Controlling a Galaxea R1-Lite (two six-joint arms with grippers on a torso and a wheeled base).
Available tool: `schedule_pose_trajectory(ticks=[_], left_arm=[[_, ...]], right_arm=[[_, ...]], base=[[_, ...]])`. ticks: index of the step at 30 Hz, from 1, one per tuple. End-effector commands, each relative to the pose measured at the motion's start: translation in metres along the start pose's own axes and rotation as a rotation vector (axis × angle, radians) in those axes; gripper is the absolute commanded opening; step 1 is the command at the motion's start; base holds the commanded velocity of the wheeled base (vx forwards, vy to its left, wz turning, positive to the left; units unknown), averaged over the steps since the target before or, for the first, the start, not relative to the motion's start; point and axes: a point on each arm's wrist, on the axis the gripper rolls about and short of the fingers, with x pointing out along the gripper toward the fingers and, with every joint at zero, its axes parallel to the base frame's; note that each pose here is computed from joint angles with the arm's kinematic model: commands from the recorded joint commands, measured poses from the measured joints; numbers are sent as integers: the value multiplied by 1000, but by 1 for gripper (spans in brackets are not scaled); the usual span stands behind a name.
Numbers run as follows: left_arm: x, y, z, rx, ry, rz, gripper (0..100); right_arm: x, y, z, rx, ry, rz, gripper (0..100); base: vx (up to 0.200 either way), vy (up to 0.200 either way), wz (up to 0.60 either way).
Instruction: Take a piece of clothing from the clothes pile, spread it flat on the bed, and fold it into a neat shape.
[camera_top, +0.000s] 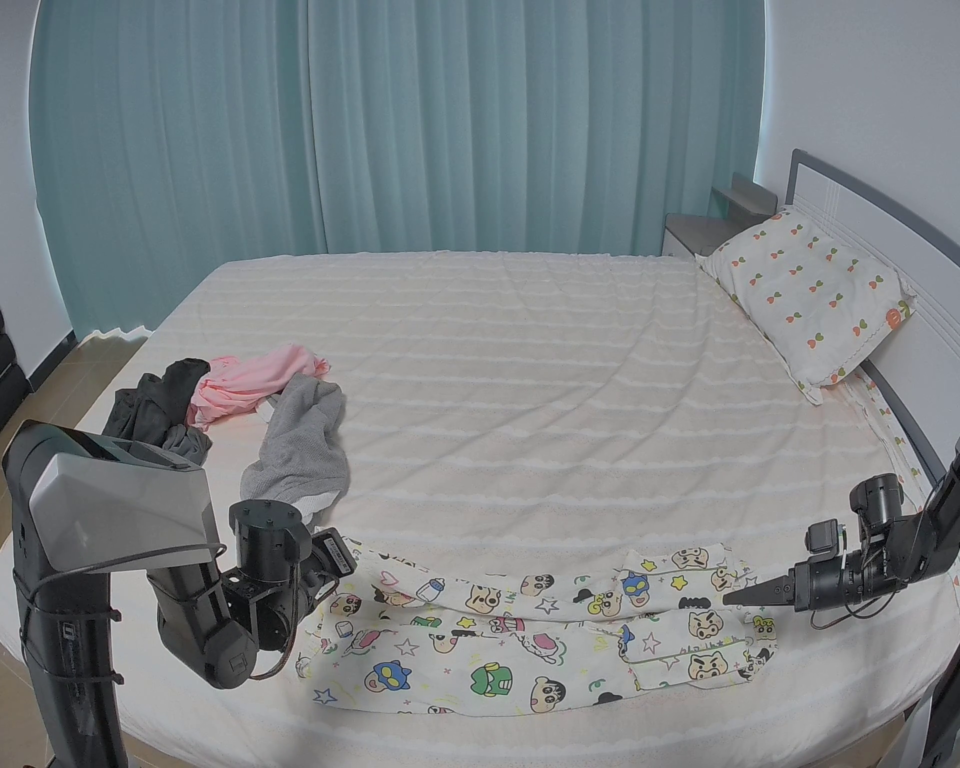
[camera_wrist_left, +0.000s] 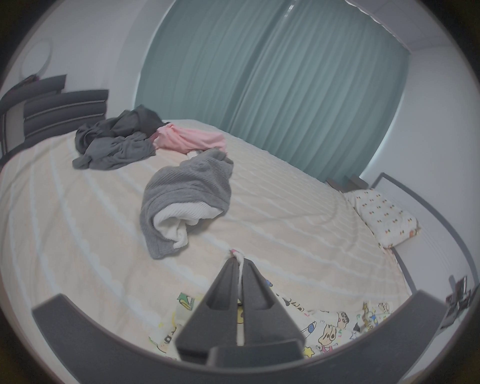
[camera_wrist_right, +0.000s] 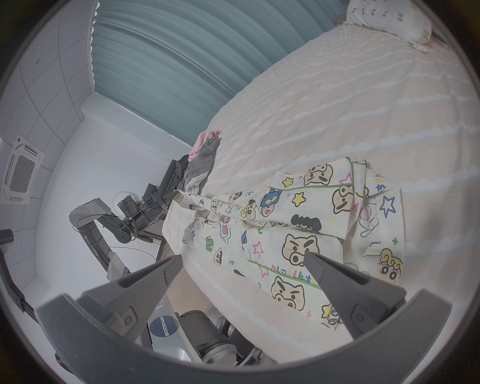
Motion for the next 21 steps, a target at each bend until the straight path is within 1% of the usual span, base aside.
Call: schedule_pose_trajectory(ticks=[1,5,7,8,9,10,14,16,18,21], left_arm=[[0,-3,3,26,-19,-36,0],[2,-2,7,76,-48,-43,0],[2,-2,8,82,-56,-47,0],[4,-3,13,84,-81,-54,0],[4,-3,13,84,-81,-54,0],[6,-5,16,90,-103,-63,0],[8,-6,19,168,-121,-63,0],[9,-6,20,178,-122,-71,0],[9,-7,20,194,-112,-98,0],[11,-11,24,217,-131,-117,0]], right_arm=[[0,0,0,0,1,0,100],[0,0,0,-3,1,0,100],[0,0,0,-5,0,0,100],[0,0,0,-5,0,0,100],[0,0,0,-5,0,0,100],[1,0,0,-6,1,1,100],[1,0,0,-7,1,1,100],[1,0,0,-7,1,1,100],[1,0,0,-6,2,1,100],[1,0,0,-6,2,1,100]], base=[[0,0,0],[0,0,0],[0,0,0],[0,0,0],[0,0,0],[0,0,0],[0,0,0],[0,0,0],[0,0,0],[0,0,0]])
